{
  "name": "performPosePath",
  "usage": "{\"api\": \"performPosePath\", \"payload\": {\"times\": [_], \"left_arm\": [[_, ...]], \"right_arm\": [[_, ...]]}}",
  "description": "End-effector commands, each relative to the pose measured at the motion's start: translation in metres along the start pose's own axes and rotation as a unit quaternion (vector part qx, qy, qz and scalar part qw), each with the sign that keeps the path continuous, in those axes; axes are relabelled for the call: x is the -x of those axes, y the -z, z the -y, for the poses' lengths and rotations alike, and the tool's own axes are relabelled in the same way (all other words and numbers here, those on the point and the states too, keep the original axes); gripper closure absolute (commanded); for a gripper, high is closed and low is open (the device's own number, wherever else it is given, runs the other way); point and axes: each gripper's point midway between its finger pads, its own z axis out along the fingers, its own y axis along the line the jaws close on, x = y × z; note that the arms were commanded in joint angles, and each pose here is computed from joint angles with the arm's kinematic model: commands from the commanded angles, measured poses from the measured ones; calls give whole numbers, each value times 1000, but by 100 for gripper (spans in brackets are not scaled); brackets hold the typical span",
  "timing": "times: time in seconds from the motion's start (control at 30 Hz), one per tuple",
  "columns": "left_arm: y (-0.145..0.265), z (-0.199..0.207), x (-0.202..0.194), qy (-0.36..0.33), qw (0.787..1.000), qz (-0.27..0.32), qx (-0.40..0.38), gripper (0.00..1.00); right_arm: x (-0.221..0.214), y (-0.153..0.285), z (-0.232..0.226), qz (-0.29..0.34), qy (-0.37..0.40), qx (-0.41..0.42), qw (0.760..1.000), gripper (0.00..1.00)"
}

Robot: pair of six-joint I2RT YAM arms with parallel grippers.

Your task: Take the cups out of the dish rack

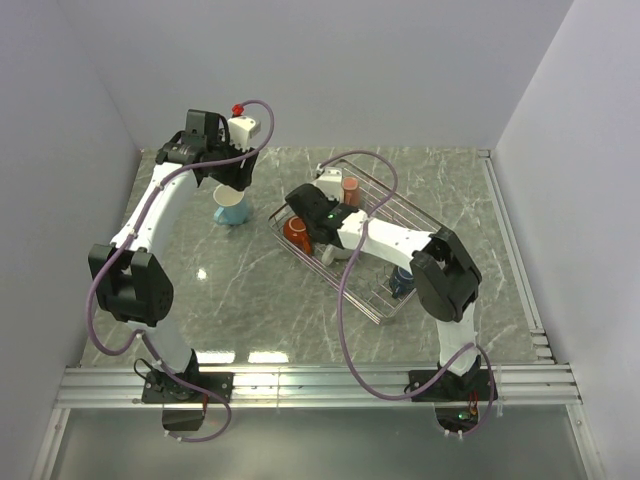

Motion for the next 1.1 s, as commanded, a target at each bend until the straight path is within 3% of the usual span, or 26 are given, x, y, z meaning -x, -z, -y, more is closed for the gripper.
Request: {"api": "performPosePath", "payload": {"times": [0.0,0.07,0.43,0.83,1.0,1.07], "left_arm": [[26,2,24,-8,999,42,0,34],[26,2,25,-7,999,43,0,34],[33,7,36,-3,998,58,-12,34],[41,16,48,1,996,76,-38,35],[67,42,71,-3,986,124,-114,36],[86,57,85,0,971,163,-173,35]], "right_arm": [[26,4,-4,27,-41,23,999,96],[35,9,-4,38,-51,29,998,100],[110,60,5,149,-162,98,971,100],[154,98,17,191,-218,145,946,100],[197,148,32,240,-263,208,911,100],[212,175,39,262,-291,252,885,100]]}}
